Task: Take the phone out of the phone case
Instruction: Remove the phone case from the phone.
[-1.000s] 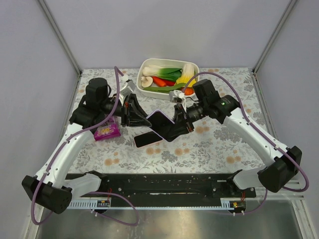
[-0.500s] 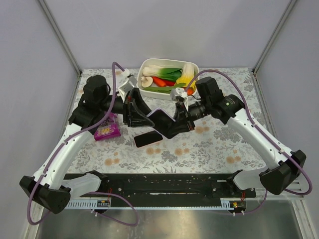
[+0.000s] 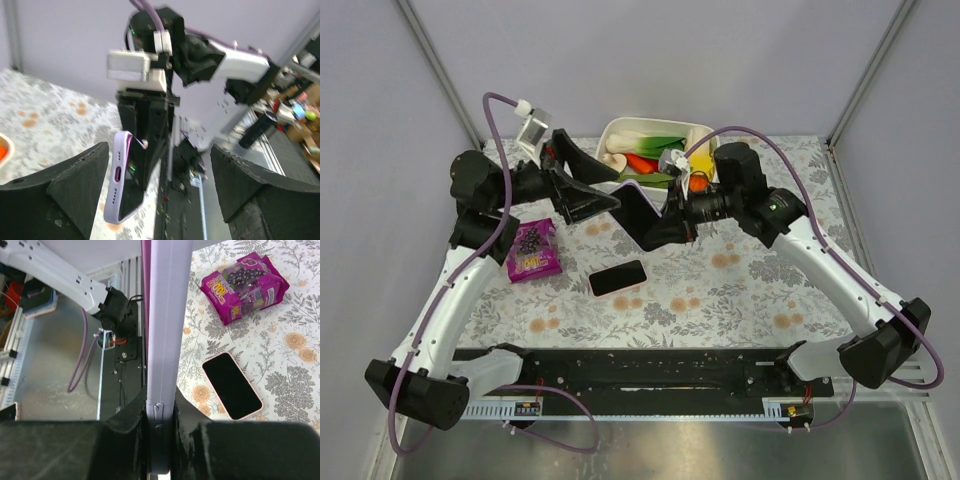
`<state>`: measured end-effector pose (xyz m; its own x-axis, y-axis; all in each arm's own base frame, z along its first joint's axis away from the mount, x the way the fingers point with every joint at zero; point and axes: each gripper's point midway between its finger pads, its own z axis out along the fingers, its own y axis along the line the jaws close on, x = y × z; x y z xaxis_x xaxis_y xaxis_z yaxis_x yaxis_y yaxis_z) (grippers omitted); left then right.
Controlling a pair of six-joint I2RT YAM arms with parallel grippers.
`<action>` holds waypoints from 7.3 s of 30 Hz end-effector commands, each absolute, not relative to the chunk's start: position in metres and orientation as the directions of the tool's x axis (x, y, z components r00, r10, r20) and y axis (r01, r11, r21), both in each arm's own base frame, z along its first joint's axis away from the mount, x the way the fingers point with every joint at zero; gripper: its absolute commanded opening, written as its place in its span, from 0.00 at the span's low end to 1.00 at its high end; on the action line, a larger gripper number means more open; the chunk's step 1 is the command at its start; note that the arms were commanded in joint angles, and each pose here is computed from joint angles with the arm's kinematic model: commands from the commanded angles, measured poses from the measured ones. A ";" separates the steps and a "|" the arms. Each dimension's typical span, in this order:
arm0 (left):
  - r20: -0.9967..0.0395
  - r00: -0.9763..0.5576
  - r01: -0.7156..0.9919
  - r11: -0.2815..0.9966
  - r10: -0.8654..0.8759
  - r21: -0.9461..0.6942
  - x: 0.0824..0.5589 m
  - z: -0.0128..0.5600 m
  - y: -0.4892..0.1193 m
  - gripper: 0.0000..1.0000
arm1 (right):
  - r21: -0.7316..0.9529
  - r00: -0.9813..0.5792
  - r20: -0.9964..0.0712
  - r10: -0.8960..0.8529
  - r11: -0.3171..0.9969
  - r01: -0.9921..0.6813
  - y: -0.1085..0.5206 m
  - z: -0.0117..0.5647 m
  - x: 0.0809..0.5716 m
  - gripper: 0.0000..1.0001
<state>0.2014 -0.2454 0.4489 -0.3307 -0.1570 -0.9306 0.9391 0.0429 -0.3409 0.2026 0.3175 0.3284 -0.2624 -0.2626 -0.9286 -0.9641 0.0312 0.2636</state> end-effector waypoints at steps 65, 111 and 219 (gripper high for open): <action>-0.537 -0.580 0.776 -0.216 -0.613 -0.592 0.208 0.490 -0.201 0.00 | 0.121 -0.101 -0.984 -0.145 -0.138 -0.983 0.328 0.382 0.190 0.00; -0.336 -0.803 0.355 0.059 -0.492 -0.933 0.277 0.356 -0.238 0.00 | -0.067 0.157 -0.955 -0.250 -0.336 -0.940 0.338 0.385 0.126 0.00; -0.923 -0.266 0.911 -0.240 0.277 -0.335 0.115 0.338 -0.290 0.46 | -0.022 0.091 -0.948 -0.305 -0.223 -0.975 0.326 0.370 0.138 0.00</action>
